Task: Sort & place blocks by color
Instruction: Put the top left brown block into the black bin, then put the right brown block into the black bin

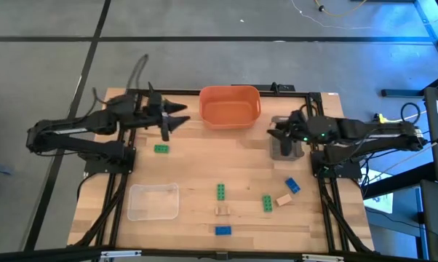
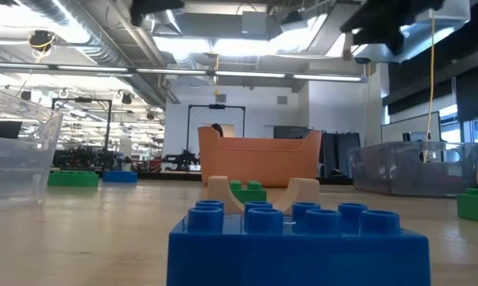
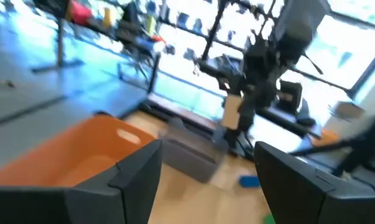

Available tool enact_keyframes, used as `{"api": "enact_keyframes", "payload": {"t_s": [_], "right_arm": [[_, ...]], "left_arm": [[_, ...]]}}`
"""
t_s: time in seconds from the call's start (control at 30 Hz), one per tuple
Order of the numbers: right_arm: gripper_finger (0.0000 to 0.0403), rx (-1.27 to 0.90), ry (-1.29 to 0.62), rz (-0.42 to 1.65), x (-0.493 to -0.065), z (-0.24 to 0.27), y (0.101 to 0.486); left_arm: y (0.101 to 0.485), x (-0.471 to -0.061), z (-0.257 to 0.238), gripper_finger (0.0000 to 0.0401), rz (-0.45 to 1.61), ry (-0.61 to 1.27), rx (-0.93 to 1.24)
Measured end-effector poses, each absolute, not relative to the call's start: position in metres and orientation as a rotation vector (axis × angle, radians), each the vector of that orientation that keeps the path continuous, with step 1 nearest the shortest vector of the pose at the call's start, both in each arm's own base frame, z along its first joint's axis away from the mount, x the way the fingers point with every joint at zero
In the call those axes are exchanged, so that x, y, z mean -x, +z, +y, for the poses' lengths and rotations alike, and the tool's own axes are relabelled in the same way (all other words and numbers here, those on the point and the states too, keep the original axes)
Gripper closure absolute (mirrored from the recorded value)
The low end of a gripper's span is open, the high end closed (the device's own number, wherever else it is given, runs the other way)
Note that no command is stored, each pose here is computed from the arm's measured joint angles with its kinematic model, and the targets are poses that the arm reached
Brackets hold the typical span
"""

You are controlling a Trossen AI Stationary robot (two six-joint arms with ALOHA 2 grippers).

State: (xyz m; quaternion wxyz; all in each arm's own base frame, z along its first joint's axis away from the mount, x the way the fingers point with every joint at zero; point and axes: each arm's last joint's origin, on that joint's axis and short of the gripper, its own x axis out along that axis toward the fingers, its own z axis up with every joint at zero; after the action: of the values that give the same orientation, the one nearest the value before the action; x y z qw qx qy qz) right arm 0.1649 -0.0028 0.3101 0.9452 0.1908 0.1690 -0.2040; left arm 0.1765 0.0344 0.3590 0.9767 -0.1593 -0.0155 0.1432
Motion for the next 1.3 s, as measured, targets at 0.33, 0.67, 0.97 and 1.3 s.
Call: {"api": "enact_keyframes", "payload": {"t_s": [0.33,0.67,0.97,1.3], "right_arm": [[0.0269,-0.498,-0.671,0.663,-0.149,-0.025,0.304],[0.0267,-0.665,-0.843,1.158,-0.160,-0.071,0.231],[0.0259,-0.770,-0.818,1.239,-0.156,-0.086,0.172],[0.0180,-0.769,-0.787,1.225,-0.159,-0.088,0.177]], "left_arm": [[0.368,-0.161,0.033,0.0157,-0.095,0.320,0.327],[0.362,-0.162,0.035,0.0157,-0.049,0.397,0.325],[0.362,-0.163,0.035,0.0157,-0.048,0.397,0.325],[0.361,-0.163,0.035,0.0157,-0.048,0.397,0.326]]}}
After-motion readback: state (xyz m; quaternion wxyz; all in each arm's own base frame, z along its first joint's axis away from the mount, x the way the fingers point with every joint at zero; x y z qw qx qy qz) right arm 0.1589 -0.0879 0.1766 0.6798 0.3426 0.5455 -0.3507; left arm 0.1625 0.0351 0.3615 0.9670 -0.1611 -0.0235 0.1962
